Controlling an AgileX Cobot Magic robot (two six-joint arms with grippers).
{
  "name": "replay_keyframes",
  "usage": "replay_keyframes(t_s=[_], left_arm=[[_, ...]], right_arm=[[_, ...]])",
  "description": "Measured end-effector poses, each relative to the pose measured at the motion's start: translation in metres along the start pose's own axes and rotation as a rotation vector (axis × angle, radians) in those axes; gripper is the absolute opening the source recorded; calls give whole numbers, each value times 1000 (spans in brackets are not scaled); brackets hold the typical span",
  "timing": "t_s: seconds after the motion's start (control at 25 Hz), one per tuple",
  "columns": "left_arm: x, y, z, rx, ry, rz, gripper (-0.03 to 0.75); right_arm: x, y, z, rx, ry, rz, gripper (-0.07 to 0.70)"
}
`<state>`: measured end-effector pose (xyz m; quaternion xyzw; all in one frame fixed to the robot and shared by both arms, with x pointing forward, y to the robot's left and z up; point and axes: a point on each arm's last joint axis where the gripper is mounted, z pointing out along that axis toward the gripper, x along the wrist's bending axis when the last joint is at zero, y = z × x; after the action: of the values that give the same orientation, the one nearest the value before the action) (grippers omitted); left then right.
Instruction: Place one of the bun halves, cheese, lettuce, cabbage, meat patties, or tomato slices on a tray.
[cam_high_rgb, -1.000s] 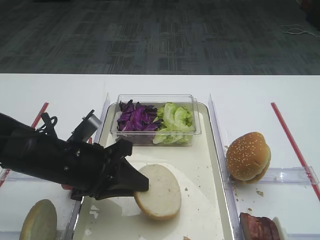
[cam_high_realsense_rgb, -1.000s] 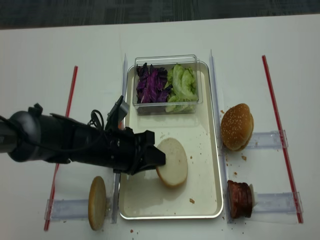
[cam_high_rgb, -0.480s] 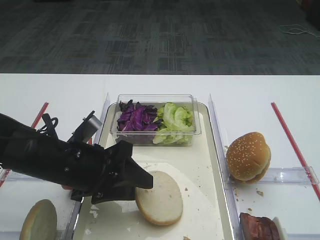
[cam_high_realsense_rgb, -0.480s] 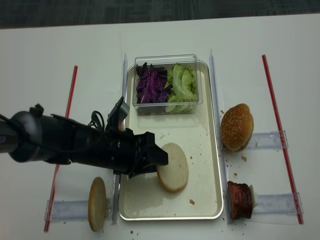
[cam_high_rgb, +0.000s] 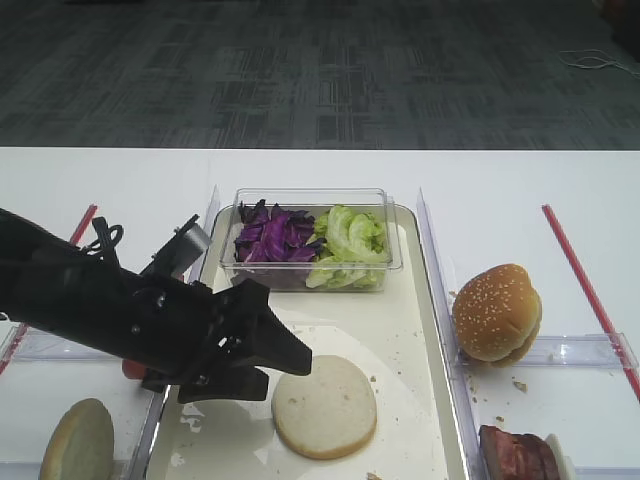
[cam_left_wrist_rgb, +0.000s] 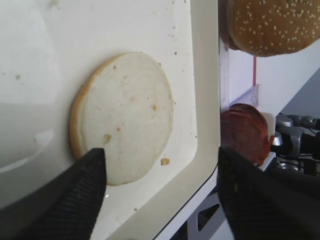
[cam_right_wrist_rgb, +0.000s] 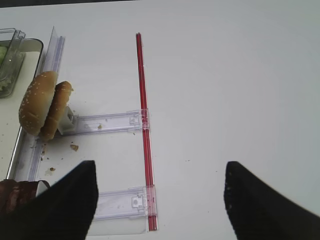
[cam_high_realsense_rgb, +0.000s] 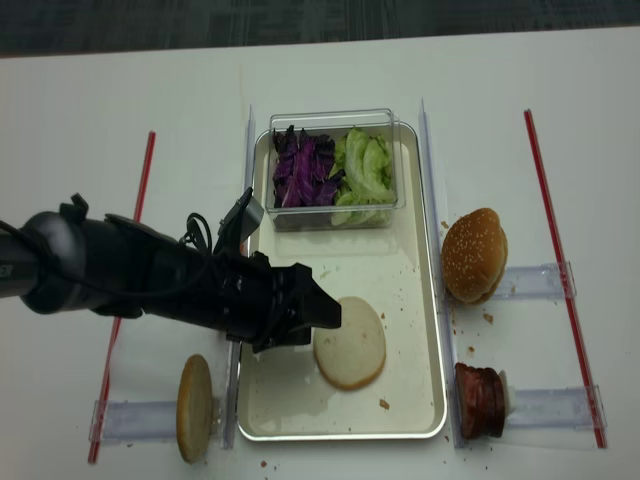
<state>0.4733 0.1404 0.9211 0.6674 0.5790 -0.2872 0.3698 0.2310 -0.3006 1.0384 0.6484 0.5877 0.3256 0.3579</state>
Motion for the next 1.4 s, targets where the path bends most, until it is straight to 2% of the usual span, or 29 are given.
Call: replay_keyframes(t_s=[0.16, 0.32, 0.56, 0.64, 0.76, 0.88, 1.04, 1.4], left_arm=[[-4, 4, -3, 83, 48, 31, 451], [-17, 10, -17, 124, 127, 95, 451], [-34, 20, -48, 203, 363, 179, 451], [-38, 25, -56, 229, 434, 192, 448], [-44, 30, -67, 277, 515, 189, 429], [-49, 33, -78, 314, 594, 159, 419], [-51, 40, -90, 298, 710, 143, 419], [-56, 48, -96, 258, 748, 144, 419]], right_arm=[[0, 0, 0, 0, 0, 0, 531], [0, 0, 0, 0, 0, 0, 531], [0, 0, 0, 0, 0, 0, 531], [0, 0, 0, 0, 0, 0, 531], [0, 0, 0, 0, 0, 0, 531], [0, 0, 0, 0, 0, 0, 531], [0, 0, 0, 0, 0, -2, 531], [0, 0, 0, 0, 0, -2, 531]])
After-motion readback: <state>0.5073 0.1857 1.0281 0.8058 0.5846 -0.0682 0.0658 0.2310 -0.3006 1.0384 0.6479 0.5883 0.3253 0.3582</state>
